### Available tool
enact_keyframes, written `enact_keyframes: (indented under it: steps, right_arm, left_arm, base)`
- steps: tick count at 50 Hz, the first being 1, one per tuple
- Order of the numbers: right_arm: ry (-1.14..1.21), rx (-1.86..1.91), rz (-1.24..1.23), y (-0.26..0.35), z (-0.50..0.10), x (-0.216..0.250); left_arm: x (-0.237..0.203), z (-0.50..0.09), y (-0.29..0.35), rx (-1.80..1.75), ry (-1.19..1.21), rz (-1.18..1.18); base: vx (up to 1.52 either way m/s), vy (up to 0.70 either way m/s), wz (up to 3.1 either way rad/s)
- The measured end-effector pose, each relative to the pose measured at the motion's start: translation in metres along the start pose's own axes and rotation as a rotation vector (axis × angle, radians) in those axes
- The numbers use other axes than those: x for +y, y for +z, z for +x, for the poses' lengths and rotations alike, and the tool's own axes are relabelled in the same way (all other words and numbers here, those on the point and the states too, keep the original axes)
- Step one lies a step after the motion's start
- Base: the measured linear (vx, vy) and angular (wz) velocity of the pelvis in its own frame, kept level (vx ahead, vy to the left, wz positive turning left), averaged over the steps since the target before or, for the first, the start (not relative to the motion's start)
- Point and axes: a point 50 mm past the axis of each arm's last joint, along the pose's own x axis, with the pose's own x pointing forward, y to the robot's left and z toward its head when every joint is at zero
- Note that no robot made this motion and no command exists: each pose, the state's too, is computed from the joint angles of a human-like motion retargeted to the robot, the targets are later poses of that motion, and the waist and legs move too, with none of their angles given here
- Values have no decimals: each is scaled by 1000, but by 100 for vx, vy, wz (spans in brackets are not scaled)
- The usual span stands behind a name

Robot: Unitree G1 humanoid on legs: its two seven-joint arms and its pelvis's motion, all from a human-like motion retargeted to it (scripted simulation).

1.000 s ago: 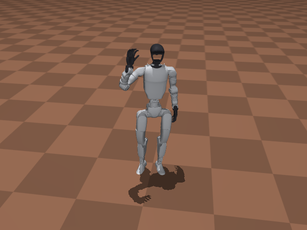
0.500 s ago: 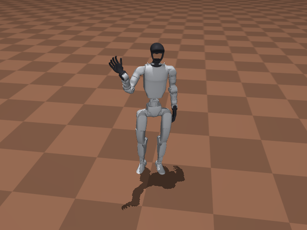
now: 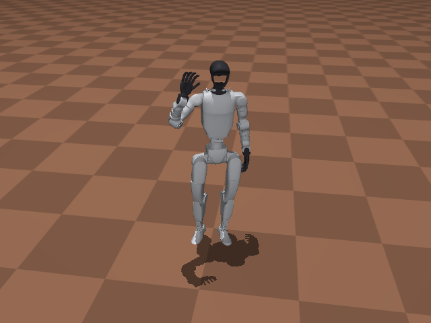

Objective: In place motions

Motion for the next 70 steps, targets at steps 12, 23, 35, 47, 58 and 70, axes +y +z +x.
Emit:
enact_keyframes:
  steps: [12, 23, 35, 47, 58, 70]
  right_arm:
    - [210, 1030, -91, -57, -166, -17]
    - [2811, 1716, 253, 134, -414, -190]
    - [2467, 3211, -1, 323, -344, -328]
    - [1091, 3152, -307, 178, -418, -249]
    - [734, 2003, -265, -104, -312, -100]
    - [279, 345, -446, -111, 3, 3]
  left_arm:
    - [-5, 0, -5, 20, -1, 25]
    - [-9, -1, -20, 77, -2, 28]
    - [-23, 2, 7, -17, 16, 1]
    - [139, -37, 43, -213, 409, -491]
    - [316, -274, 171, -1114, 889, -618]
    - [210, -563, 194, -2300, 1779, -260]
  base:
    - [0, 0, 0]
    - [0, 0, 0]
    - [-1, 1, -19]
    - [-2, 2, 11]
    - [0, 0, 0]
    - [0, 0, 0]
